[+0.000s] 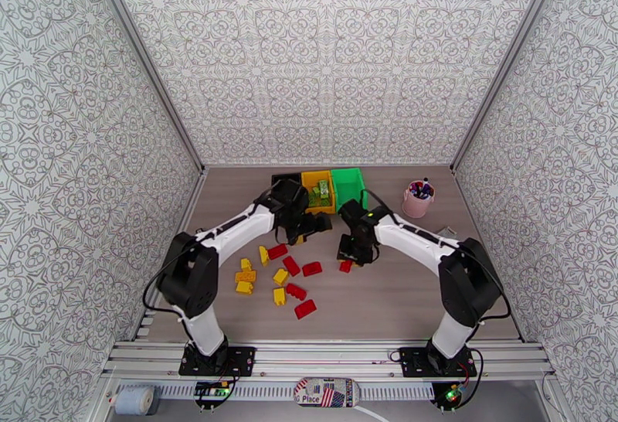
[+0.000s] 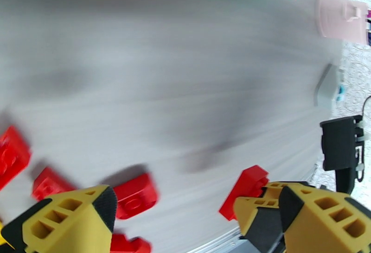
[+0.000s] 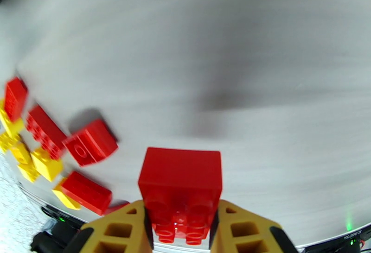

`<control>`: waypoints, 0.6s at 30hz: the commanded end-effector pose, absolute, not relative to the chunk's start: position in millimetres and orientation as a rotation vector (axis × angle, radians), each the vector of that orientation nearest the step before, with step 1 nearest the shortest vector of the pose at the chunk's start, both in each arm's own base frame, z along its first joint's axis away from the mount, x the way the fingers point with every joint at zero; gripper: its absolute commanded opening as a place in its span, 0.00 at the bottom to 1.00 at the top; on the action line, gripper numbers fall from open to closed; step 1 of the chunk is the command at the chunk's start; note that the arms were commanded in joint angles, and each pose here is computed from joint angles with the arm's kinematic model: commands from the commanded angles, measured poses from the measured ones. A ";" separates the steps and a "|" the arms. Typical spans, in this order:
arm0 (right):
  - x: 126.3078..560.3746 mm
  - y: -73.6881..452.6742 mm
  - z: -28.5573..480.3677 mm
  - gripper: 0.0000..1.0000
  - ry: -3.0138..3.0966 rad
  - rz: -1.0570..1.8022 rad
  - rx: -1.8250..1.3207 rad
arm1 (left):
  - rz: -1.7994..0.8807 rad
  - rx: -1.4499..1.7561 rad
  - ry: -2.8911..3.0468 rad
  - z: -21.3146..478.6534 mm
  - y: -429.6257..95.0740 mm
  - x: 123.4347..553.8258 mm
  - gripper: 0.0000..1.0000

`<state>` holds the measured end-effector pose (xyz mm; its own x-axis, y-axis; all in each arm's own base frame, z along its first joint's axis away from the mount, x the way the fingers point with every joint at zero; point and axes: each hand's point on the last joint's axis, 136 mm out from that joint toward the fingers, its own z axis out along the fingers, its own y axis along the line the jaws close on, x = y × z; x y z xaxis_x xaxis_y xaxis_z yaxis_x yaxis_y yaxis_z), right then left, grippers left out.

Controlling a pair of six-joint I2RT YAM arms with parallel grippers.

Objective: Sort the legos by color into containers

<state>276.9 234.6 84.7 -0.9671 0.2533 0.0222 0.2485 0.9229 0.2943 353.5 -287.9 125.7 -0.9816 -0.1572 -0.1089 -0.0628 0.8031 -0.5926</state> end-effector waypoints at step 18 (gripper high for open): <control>417.1 209.8 129.6 0.21 2.823 0.826 0.598 | -0.899 -0.297 2.732 174.1 -272.9 395.6 0.96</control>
